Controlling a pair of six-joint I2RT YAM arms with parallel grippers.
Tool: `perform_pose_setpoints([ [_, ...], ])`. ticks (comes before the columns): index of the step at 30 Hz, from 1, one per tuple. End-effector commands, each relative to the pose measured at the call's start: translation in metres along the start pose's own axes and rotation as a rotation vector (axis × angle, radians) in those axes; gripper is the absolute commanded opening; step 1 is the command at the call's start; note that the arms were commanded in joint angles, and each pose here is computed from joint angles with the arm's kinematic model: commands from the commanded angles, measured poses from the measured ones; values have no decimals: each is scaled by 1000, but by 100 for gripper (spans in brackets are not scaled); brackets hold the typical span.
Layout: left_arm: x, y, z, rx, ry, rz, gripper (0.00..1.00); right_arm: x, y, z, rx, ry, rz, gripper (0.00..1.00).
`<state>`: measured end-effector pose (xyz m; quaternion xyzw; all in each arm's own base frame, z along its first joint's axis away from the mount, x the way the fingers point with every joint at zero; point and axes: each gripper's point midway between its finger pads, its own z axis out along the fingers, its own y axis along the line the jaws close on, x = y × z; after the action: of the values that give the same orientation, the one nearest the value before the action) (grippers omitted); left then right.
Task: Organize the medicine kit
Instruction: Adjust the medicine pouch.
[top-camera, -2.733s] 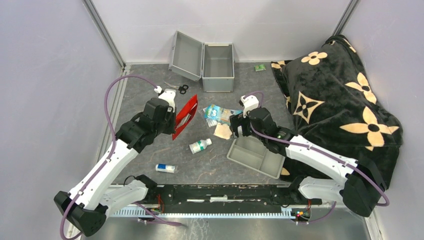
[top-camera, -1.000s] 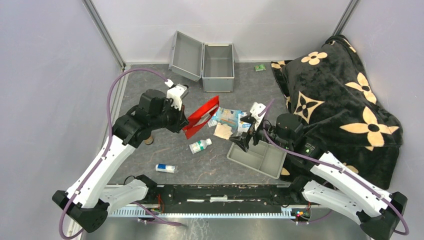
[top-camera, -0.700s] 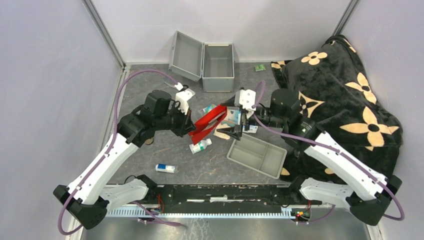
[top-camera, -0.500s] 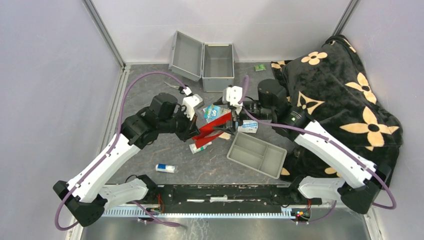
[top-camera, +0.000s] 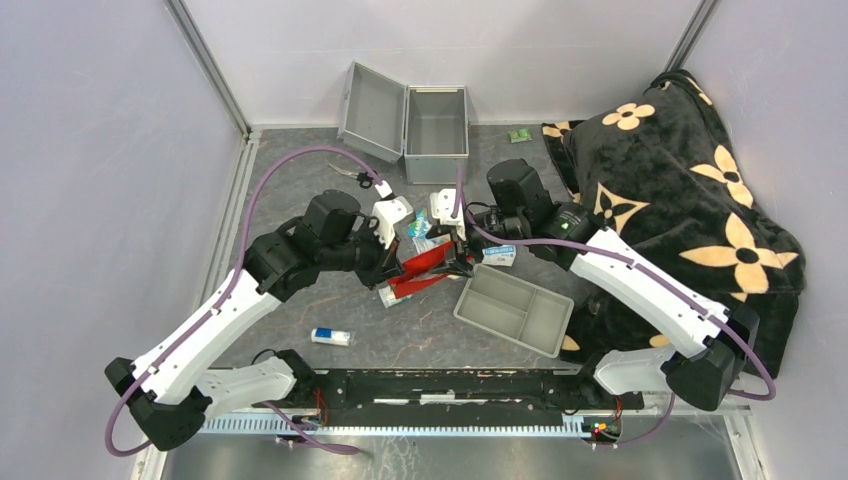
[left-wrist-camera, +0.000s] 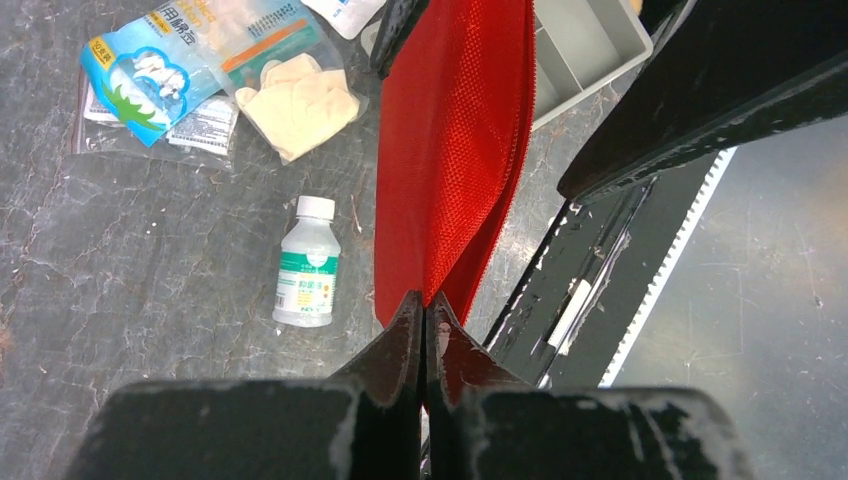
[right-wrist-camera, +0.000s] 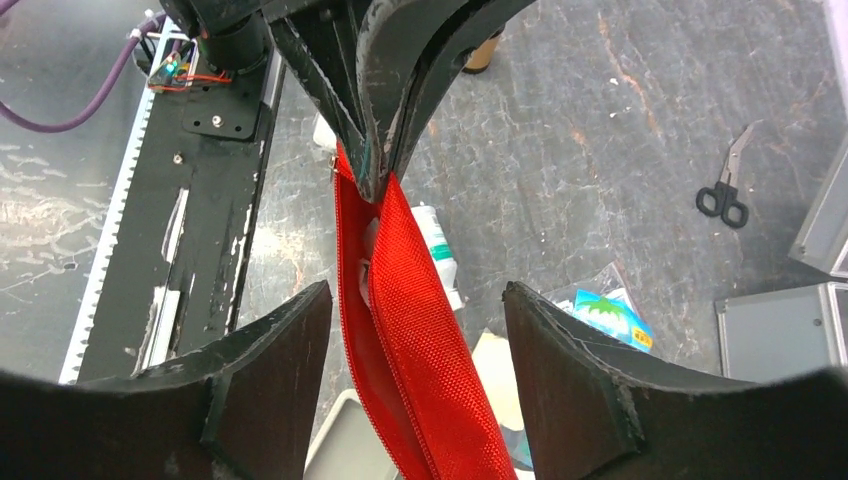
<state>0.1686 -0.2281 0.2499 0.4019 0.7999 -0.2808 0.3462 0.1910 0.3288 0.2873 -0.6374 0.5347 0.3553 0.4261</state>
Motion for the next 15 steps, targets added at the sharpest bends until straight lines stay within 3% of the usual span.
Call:
perform_pose_setpoints([
  [1,-11,-7,-7,33,-41,78,2,-6,-2,-2,-4,9,-26,68],
  [11,-15,-11,-14,36,-65,108,2,8,-1,3,-27,41,3,52],
  [15,-17,-6,-16,2,-82,106,6,8,2,4,-35,41,-1,36],
])
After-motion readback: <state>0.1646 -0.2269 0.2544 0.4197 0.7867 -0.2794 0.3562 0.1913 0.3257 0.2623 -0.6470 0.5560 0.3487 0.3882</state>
